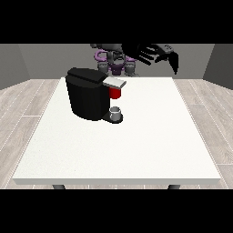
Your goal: Insert the coffee pod into the coffee machine and close the lid
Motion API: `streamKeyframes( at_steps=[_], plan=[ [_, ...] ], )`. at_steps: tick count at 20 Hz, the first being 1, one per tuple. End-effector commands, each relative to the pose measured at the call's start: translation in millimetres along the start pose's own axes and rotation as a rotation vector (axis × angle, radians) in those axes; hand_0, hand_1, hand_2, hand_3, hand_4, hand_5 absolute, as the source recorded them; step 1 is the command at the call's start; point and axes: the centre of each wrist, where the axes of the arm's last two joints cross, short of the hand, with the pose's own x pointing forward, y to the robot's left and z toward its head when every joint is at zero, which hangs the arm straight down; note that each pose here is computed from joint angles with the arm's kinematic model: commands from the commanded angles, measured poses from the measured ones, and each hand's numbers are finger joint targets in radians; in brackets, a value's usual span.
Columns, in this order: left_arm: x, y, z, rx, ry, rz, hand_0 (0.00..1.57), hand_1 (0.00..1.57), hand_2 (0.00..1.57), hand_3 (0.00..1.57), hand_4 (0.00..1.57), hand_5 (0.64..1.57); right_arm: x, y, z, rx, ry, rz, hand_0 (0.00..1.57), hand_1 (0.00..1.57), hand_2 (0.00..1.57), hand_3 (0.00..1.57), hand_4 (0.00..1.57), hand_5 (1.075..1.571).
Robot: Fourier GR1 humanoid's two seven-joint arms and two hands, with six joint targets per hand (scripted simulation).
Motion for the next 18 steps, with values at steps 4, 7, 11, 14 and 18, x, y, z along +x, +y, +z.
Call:
streamKeyframes(
  at_steps=[4,7,11,14,18],
  plan=[
    [12,-2,-10,-0.012,-0.050,-0.010,0.00,0.00,0.00,0.00,0.43,1.571,32,2,-16.0,-0.033,-0.065,0.067,0.00,0.00,0.00,0.00,0.00,1.571],
    [22,-3,-16,-0.018,-0.066,0.000,0.00,0.00,0.00,0.00,0.36,1.571,36,-11,-21.5,-0.028,-0.058,0.070,0.00,0.00,0.00,0.00,0.00,1.571],
    [25,9,-25,-0.052,-0.104,0.003,0.00,0.00,0.00,0.00,0.22,1.571,66,-10,-29.0,-0.012,-0.101,0.056,0.00,0.00,0.00,0.00,0.00,1.571],
    [34,6,-26,-0.083,-0.125,0.017,0.00,0.00,0.00,0.00,0.31,1.571,61,-13,-31.3,-0.055,-0.104,0.032,0.00,0.00,0.00,0.00,0.00,1.571],
    [43,-24,-34,-0.106,-0.139,0.008,0.00,0.00,0.00,0.00,0.30,1.571,64,-16,-35.9,-0.078,-0.108,0.015,0.00,0.00,0.00,0.00,0.05,1.571]
  ],
)
